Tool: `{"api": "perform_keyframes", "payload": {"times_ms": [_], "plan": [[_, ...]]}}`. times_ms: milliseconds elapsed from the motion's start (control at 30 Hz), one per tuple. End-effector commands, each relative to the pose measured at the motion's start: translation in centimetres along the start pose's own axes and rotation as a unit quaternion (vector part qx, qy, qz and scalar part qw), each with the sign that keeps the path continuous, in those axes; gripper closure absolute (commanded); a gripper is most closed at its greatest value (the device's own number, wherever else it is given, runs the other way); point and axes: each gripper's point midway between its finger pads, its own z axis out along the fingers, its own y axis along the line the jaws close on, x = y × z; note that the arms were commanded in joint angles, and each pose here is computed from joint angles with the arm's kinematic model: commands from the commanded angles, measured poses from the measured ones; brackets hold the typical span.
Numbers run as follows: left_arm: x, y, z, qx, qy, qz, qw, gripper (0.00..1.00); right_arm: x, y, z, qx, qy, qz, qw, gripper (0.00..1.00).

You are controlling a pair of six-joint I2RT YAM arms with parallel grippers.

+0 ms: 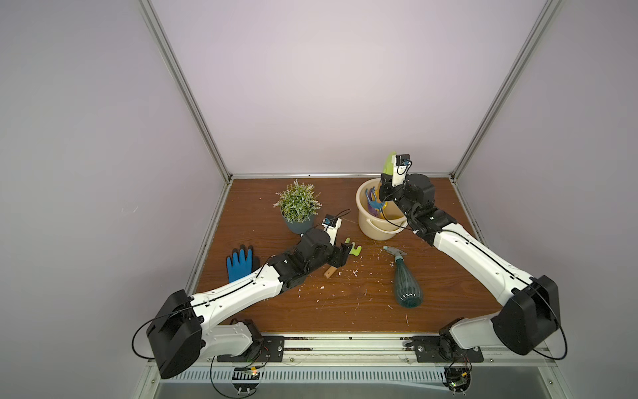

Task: Organize the gardening tools
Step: Place the gardening tool in the container.

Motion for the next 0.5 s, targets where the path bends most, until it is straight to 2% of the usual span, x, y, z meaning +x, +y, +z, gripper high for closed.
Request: {"api": "perform_keyframes", "payload": {"times_ms": [0,133,300,467], "plan": [[1.9,2.4,0.2,-0.050,0.032,-0.015,0.998,0.33,0.5,-2.5,1.0,0.073,-0.008,-0.055,0.996,1.00],[4.4,3.2,1.3,-0.065,0.078,-0.018,0.995,0.33,3.6,-2.9,2.9,0.081,0.021,-0.069,0.994,1.00],[6.0,3.5,2.1,-0.066,0.096,-0.018,0.993,0.32,6.2,-3.4,4.2,0.090,0.042,-0.072,0.992,1.00],[7.5,3.8,3.1,-0.068,0.115,-0.009,0.991,0.32,7.9,-3.9,5.0,0.102,0.063,-0.082,0.989,0.94]]}}
